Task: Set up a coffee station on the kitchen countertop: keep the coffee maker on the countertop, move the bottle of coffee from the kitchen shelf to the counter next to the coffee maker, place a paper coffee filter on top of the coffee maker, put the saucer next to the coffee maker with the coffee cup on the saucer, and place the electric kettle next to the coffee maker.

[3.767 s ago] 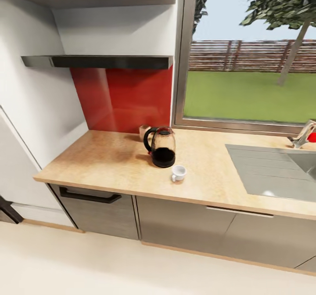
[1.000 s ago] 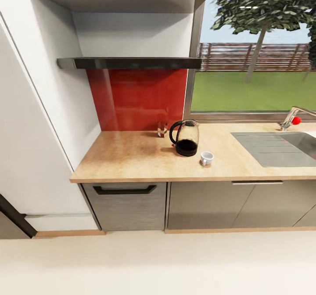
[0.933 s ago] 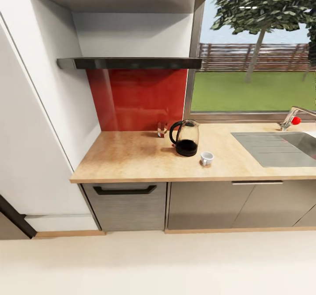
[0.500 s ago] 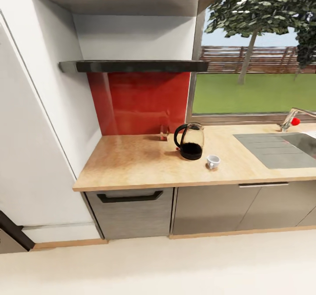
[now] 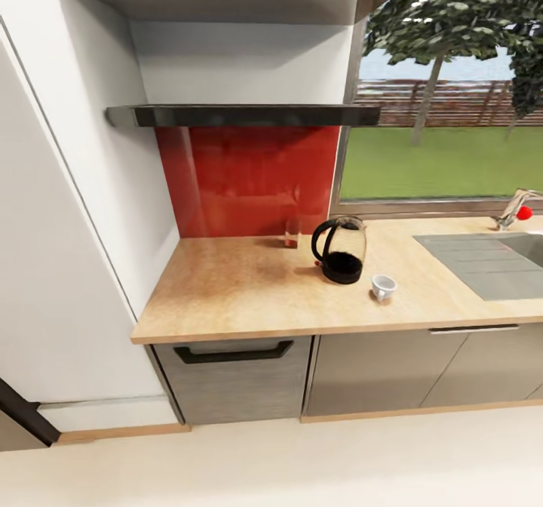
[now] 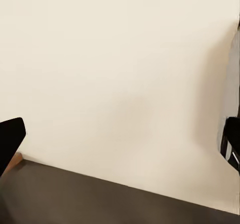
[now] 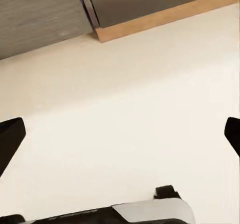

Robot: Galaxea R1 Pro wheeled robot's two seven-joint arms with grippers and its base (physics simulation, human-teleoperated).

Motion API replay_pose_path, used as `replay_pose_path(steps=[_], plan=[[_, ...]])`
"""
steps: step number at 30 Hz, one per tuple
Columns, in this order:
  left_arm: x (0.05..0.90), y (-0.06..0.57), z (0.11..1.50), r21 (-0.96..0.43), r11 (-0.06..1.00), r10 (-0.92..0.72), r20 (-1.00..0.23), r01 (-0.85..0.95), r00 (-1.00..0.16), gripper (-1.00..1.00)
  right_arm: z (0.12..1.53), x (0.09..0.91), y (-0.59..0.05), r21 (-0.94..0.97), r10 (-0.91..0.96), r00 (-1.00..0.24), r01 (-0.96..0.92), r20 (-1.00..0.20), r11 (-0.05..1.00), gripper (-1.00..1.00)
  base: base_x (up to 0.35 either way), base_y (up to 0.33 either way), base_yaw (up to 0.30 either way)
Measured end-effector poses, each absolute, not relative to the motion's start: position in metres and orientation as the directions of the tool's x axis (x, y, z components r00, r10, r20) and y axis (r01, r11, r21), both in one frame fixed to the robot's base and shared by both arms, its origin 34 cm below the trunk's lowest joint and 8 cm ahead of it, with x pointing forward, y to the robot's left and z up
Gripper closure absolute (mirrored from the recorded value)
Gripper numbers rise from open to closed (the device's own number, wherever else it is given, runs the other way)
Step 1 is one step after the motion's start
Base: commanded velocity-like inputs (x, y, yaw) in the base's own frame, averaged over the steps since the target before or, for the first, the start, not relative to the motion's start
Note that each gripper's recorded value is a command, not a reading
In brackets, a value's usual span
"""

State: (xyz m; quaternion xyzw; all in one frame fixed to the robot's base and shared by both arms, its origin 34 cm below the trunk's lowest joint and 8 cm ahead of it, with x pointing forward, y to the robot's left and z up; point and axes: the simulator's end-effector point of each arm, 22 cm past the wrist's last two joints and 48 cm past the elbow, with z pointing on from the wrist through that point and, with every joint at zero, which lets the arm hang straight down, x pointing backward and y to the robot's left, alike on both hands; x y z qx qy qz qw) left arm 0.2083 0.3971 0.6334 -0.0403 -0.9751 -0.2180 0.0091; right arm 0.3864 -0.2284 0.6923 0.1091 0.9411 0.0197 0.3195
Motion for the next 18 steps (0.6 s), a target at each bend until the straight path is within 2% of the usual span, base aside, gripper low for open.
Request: replay_pose_path(steps=[5, 10, 14, 18], plan=[[0.207, 0.405, 0.635, 0.431, 0.899, 0.068, 0.039, 0.078, -0.997, -1.00, 0.751, 0.458, -0.216, 0.090, 0.223, -0.642, 0.234, -0.734, 0.968, -1.00, 0.032, 0.002, 0.000], [0.204, 0.406, 0.635, 0.432, 0.898, 0.065, 0.050, 0.080, -0.997, -1.00, 0.853, 0.535, -0.205, 0.093, 0.196, -0.429, 0.248, -0.882, 0.964, -1.00, 0.005, 0.000, 0.000], [0.186, 0.415, 0.637, 0.447, 0.890, 0.059, 0.088, 0.092, -0.994, -1.00, 0.928, 0.565, -0.183, 0.115, 0.185, -0.284, 0.246, -0.941, 0.963, -1.00, 0.000, 0.000, 0.000], [0.162, 0.425, 0.640, 0.459, 0.882, 0.053, 0.138, 0.111, -0.989, -1.00, 0.961, 0.569, -0.163, 0.127, 0.188, -0.231, 0.257, -0.954, 0.958, -1.00, 0.000, 0.000, 0.000]])
